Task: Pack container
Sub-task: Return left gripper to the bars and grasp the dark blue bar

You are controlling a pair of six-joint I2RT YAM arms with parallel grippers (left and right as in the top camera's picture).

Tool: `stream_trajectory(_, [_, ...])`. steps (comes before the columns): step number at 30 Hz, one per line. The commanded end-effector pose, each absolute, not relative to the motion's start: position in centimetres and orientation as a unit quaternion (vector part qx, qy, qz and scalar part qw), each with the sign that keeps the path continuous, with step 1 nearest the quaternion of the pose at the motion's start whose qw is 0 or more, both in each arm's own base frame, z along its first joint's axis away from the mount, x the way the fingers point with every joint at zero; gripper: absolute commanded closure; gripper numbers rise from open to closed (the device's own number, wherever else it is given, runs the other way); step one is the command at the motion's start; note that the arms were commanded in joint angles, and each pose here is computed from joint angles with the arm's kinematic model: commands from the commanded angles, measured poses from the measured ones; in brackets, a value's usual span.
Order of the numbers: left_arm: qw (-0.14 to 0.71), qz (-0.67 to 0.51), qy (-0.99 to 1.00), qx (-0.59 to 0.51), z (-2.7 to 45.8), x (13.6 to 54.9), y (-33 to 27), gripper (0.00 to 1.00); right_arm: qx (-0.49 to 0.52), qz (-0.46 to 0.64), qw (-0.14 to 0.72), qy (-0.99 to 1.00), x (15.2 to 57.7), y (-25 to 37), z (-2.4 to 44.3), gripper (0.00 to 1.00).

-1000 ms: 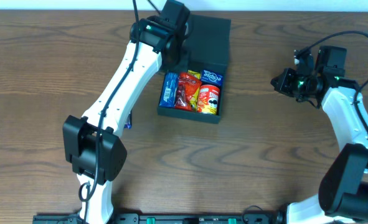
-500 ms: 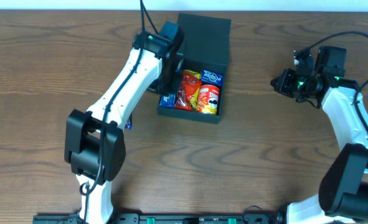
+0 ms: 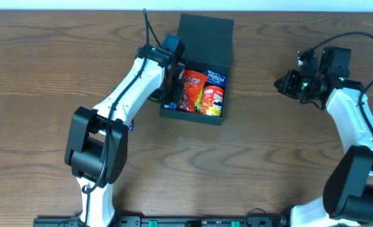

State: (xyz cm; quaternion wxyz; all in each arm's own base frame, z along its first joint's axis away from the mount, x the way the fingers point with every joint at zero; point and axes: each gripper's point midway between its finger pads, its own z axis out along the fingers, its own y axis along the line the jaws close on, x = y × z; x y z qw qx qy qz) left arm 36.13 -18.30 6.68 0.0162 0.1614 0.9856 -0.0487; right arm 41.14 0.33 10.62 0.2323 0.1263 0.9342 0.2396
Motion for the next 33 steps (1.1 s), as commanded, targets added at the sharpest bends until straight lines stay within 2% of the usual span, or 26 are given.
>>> stream_trajectory(1, [0.019, -0.055, 0.984, 0.168, 7.0, 36.1, -18.4, 0.94, 0.131, 0.241, 0.237, 0.932, 41.1, 0.2, 11.2, 0.98])
stream_trajectory(5, [0.054, -0.064, 0.982, 0.169, 9.3, 37.4, -19.0, 0.94, 0.132, 0.241, 0.235, 0.932, 41.0, 0.3, 11.1, 0.98])
stream_trajectory(9, [0.121, -0.068, 0.976, 0.169, 13.7, 39.2, -19.3, 0.94, 0.132, 0.241, 0.233, 0.933, 40.9, 0.3, 11.1, 0.98])
stream_trajectory(12, [0.202, -0.015, 0.968, 0.148, 18.0, 41.1, -17.3, 0.94, 0.132, 0.241, 0.232, 0.933, 40.9, 0.3, 11.0, 0.99])
stream_trajectory(15, [0.231, 0.029, 0.967, 0.106, 19.8, 41.9, -14.4, 0.94, 0.132, 0.241, 0.232, 0.933, 40.9, 0.3, 11.0, 0.98])
stream_trajectory(21, [0.16, 0.023, 0.986, 0.034, 17.2, 40.8, -8.3, 0.94, 0.13, 0.24, 0.233, 0.933, 40.9, 0.3, 11.1, 0.98])
stream_trajectory(26, [0.087, 0.025, 0.996, -0.006, 11.9, 38.3, -4.0, 0.94, 0.129, 0.24, 0.233, 0.934, 40.9, 0.3, 11.0, 0.98])
stream_trajectory(33, [0.043, -0.037, 0.998, -0.01, 6.3, 35.7, -5.3, 0.94, 0.129, 0.24, 0.233, 0.934, 40.9, 0.3, 11.0, 0.99])
